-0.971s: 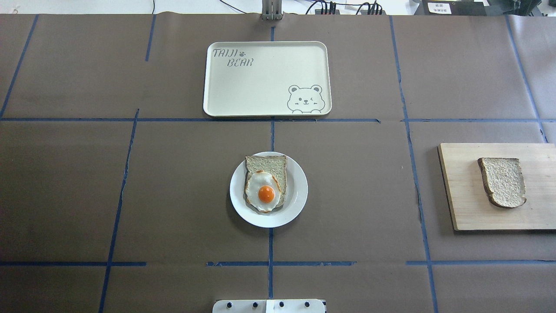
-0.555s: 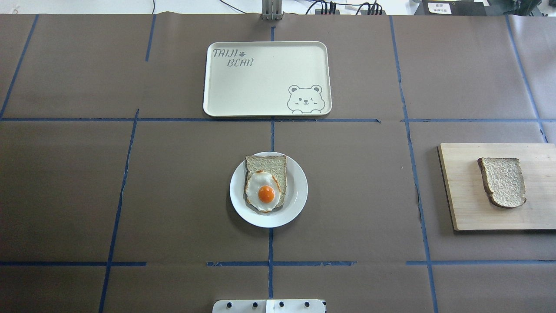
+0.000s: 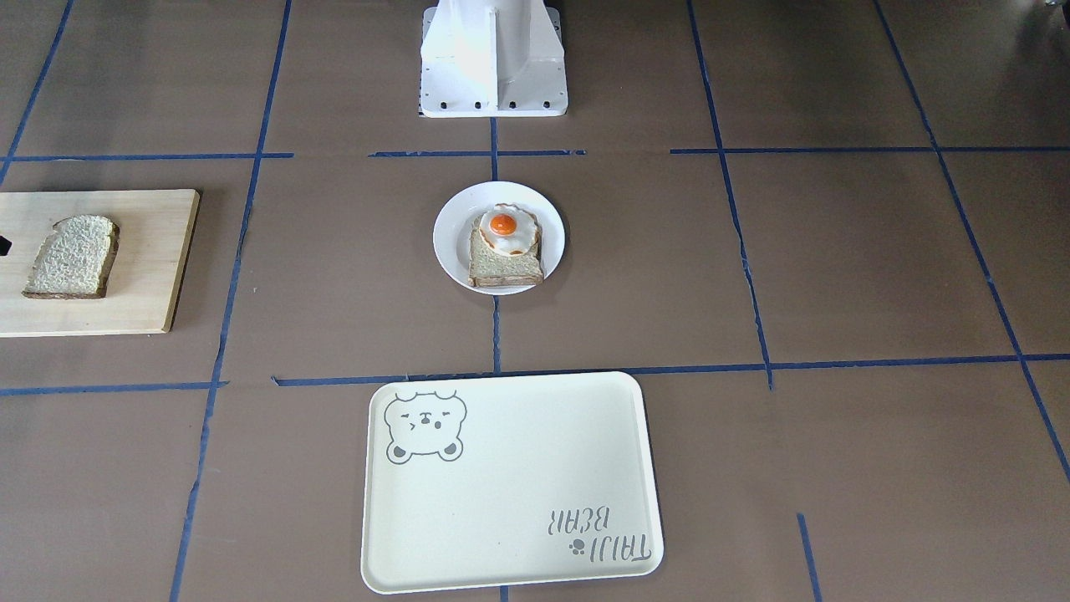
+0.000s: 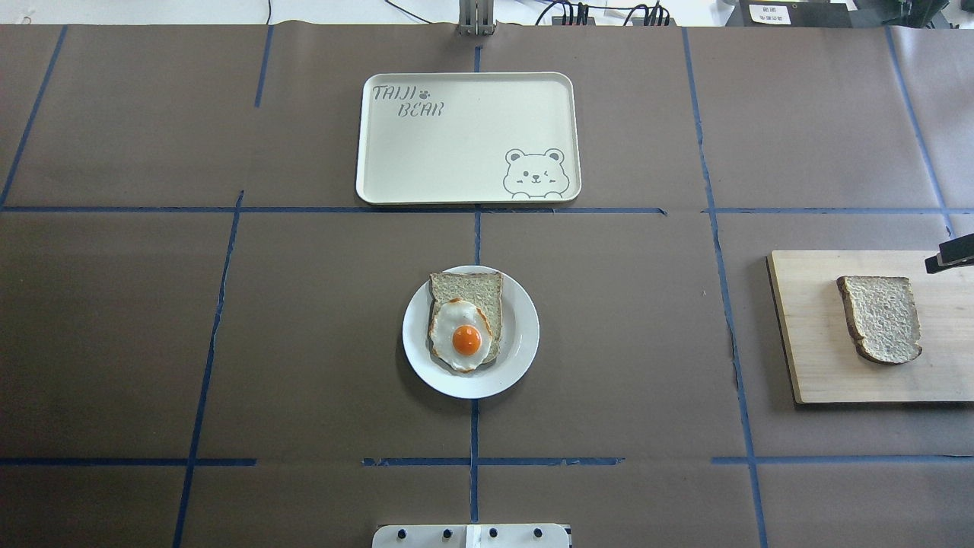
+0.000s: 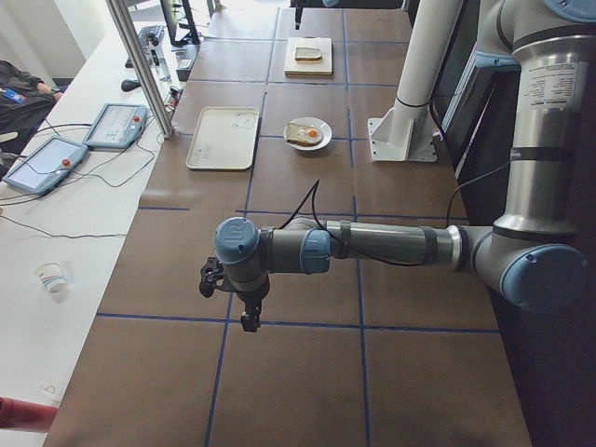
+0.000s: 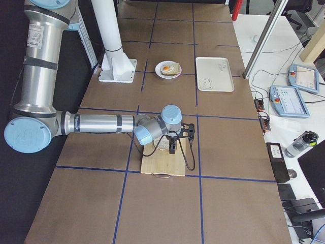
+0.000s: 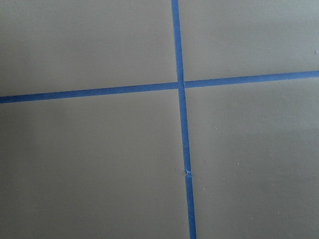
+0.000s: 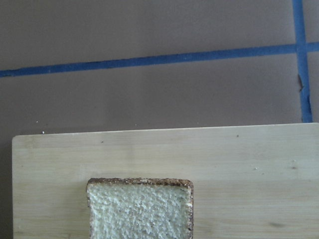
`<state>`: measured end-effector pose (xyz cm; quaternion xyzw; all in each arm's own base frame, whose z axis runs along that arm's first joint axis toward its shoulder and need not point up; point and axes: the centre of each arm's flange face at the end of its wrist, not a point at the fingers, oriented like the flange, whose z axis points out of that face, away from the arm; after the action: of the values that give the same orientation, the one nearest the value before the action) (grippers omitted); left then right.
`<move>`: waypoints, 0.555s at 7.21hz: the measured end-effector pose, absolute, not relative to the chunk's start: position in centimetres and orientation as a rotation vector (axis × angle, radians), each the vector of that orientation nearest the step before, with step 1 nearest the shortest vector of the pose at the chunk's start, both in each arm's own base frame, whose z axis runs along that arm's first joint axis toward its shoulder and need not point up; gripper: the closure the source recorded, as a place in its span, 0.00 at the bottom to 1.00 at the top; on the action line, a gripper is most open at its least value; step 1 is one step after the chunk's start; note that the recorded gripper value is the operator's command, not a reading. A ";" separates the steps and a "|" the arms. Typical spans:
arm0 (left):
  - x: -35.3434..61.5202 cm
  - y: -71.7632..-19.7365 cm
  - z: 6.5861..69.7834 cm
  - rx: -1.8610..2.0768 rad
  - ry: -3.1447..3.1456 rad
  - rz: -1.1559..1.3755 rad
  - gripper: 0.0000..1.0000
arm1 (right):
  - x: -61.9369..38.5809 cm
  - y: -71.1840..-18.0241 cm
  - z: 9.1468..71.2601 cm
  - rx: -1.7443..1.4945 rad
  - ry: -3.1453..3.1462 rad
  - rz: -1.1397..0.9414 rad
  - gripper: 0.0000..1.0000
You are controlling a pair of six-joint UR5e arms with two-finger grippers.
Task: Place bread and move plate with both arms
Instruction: 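Lower the right gripper onto the bread slice on the wooden board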
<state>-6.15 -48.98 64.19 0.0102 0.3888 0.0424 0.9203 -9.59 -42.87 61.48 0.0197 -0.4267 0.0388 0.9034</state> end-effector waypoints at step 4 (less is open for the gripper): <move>-6.1 -49.0 64.2 0.020 0.799 0.088 0.00 | -13.7 -41.6 63.4 -0.001 -0.840 0.061 0.23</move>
<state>-6.09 -49.04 64.23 0.0096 0.3888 0.0429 0.9203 -13.67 -41.65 63.41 -0.0005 -0.4079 0.0295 0.9125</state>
